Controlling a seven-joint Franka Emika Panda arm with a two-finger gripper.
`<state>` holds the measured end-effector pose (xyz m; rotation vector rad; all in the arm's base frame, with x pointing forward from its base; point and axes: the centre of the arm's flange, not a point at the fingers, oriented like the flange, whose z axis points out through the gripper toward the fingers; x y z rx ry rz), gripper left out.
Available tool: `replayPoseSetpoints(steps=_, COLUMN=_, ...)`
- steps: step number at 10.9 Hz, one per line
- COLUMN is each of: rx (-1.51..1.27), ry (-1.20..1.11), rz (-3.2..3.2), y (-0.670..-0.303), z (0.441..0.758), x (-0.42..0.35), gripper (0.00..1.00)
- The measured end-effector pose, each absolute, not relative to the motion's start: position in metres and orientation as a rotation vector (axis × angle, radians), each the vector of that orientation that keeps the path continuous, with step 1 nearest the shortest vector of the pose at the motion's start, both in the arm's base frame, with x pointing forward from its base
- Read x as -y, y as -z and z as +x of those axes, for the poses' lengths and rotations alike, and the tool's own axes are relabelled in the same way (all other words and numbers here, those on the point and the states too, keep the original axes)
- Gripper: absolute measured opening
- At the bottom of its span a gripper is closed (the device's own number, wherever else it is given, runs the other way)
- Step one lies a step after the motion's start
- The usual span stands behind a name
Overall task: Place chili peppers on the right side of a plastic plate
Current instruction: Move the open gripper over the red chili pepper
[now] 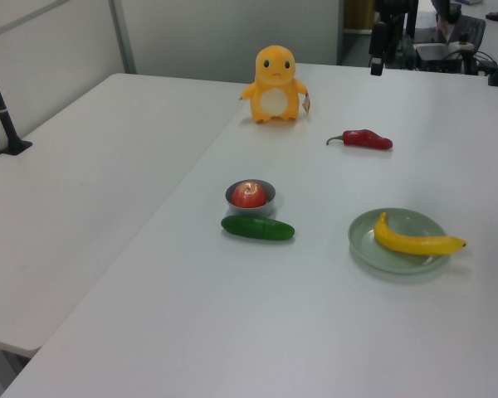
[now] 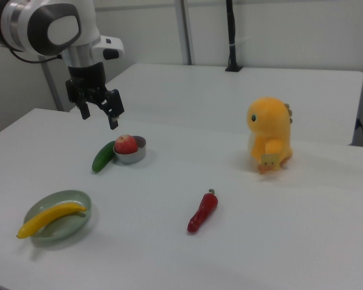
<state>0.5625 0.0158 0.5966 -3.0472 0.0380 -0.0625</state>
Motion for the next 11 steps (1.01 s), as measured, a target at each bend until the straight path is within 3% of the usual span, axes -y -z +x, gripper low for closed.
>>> replayPoseSetpoints(steps=11, rx=-0.023, ry=0.064, rz=-3.056, y=-0.5872, z=0.5640, x=-0.0117, gripper=1.00)
